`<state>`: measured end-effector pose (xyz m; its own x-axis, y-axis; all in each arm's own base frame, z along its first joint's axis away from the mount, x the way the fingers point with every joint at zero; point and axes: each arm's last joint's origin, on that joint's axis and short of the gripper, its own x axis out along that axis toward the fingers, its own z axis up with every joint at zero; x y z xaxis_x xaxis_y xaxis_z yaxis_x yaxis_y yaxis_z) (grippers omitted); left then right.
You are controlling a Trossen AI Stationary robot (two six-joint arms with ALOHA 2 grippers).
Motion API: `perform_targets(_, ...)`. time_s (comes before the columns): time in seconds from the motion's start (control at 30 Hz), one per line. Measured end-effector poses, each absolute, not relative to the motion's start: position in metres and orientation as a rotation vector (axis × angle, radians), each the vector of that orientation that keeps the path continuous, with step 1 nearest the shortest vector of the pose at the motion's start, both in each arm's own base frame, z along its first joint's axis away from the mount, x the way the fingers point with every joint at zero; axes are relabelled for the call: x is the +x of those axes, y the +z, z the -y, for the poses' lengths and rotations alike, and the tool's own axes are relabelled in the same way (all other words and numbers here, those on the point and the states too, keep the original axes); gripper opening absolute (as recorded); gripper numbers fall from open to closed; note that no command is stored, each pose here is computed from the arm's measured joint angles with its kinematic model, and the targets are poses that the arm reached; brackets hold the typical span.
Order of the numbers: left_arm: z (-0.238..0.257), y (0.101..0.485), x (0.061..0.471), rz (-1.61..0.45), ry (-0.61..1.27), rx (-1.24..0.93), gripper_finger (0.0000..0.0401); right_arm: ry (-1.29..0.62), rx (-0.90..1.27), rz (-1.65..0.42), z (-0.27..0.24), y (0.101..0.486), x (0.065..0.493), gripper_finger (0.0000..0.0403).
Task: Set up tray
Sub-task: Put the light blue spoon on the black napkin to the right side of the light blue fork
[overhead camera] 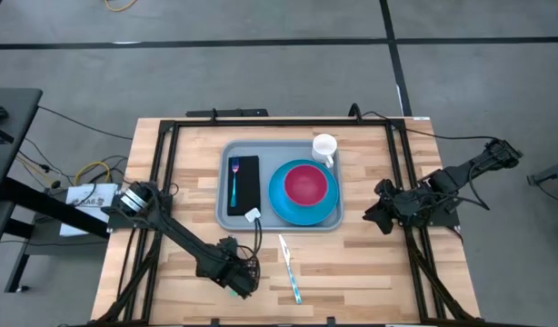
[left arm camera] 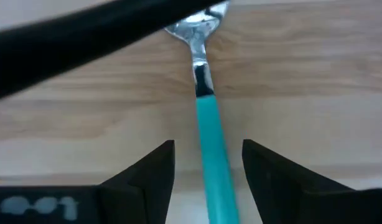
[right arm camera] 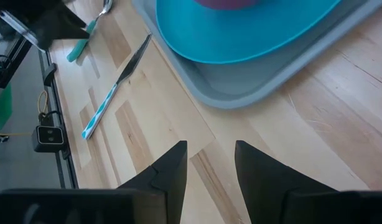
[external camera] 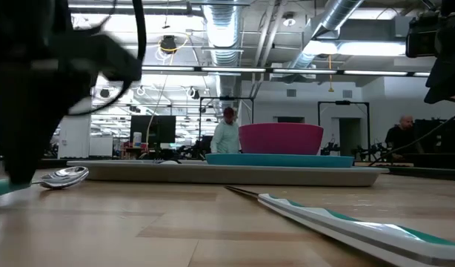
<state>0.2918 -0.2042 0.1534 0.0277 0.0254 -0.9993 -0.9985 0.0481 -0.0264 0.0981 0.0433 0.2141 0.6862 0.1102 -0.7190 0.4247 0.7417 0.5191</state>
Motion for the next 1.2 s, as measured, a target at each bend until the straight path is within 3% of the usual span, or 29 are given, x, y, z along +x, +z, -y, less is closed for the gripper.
perform_targets(0.37, 0.207, 0.129, 0.302, -1.254, 1.181, -1.167, 0.0162, -0.192, 0.734, -0.808, -0.043, 0.214, 0.098, 0.0127)
perform_targets(0.7, 0.208, 0.131, 0.305, -1.238, 1.167, -1.149, 0.0035, -0.191, 0.731, -0.809, -0.043, 0.214, 0.098, 0.0127)
perform_targets(0.97, 0.210, 0.137, 0.308, -1.262, 1.122, -1.104, 0.0035, -0.190, 0.725, -0.808, -0.043, 0.214, 0.098, 0.0127)
perform_targets(1.2, 0.218, 0.179, 0.319, -1.196, 1.145, -1.052, 0.0035, -0.189, 0.722, -0.808, -0.043, 0.214, 0.098, 0.0127)
